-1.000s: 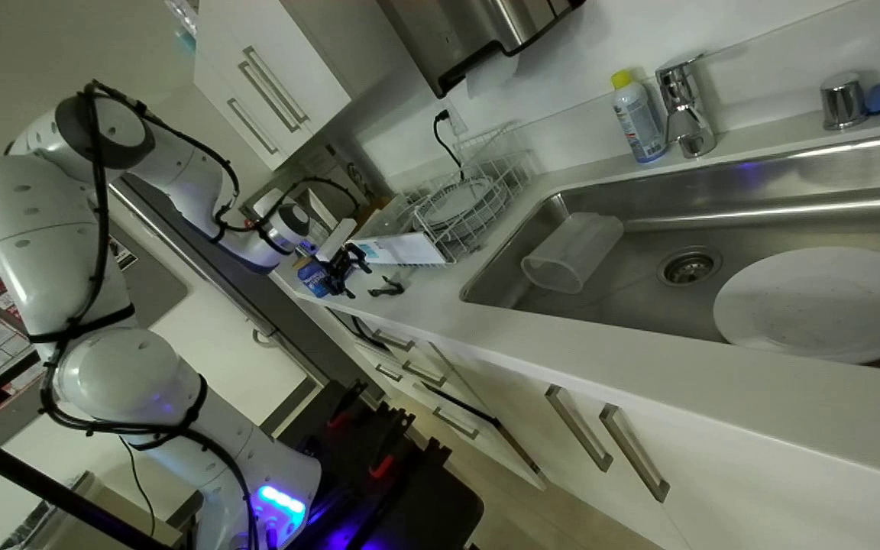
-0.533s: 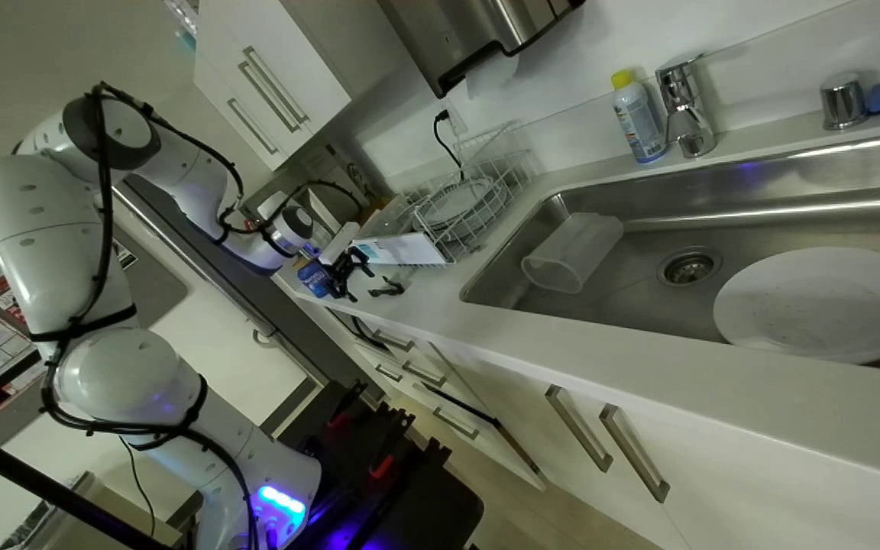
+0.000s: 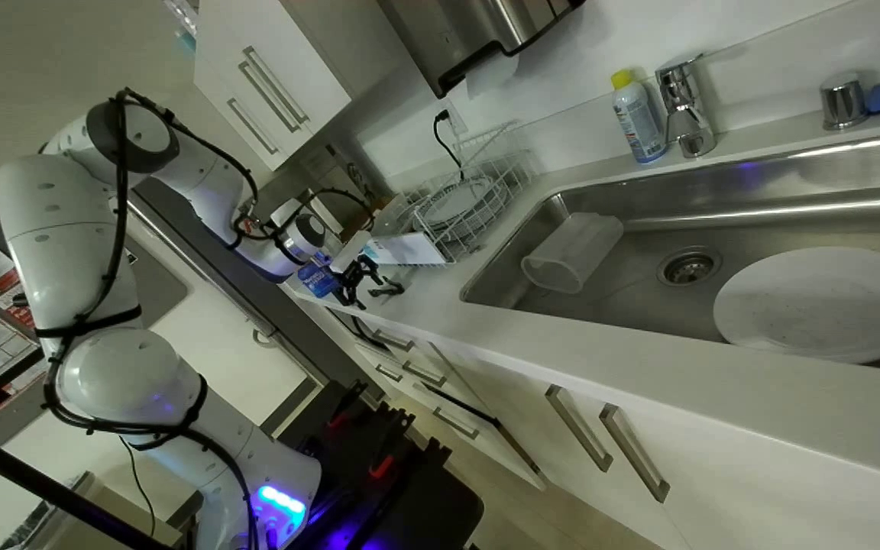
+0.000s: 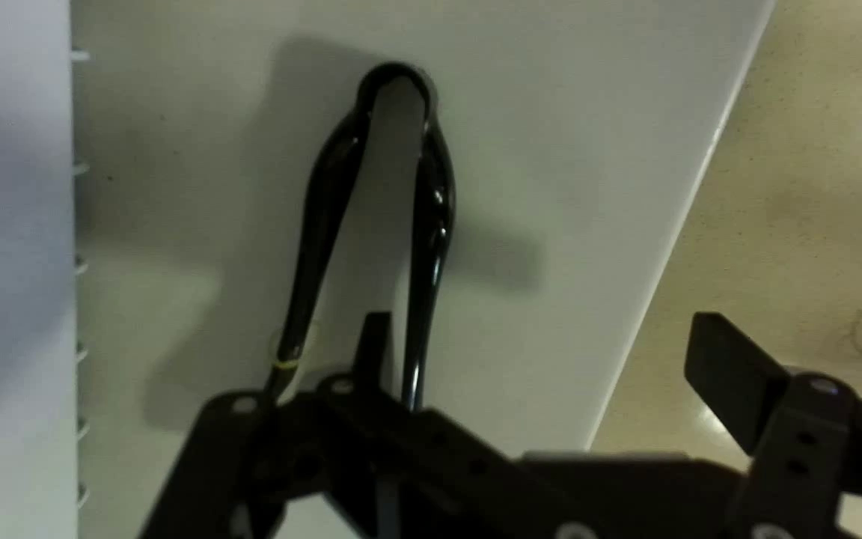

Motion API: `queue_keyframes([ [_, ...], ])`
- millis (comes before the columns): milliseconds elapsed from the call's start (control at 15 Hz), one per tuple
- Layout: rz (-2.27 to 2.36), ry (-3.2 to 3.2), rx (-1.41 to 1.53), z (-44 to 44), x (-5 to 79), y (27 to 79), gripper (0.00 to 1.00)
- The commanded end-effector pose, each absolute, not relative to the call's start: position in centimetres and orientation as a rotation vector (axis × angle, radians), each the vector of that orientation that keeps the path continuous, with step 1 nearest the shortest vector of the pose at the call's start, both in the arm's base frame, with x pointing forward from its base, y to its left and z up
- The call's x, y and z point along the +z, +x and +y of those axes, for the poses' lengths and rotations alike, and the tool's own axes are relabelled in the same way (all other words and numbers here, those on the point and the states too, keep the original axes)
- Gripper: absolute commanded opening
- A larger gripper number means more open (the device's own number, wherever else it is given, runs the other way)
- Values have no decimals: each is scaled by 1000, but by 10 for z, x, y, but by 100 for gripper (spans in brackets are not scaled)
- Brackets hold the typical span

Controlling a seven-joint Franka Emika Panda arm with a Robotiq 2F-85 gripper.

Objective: Move the black tongs to the plate in the dish drainer

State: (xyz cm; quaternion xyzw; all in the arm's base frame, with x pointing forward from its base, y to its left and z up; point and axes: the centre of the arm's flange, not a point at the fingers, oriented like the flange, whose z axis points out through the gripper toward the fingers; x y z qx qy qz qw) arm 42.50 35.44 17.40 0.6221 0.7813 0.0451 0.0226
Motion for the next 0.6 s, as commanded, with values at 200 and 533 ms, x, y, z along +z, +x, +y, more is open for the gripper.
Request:
queue_keyframes([
  [200, 2421, 1917, 229, 361, 159, 438, 74],
  [533, 2422, 1923, 231, 364, 157, 445, 37],
])
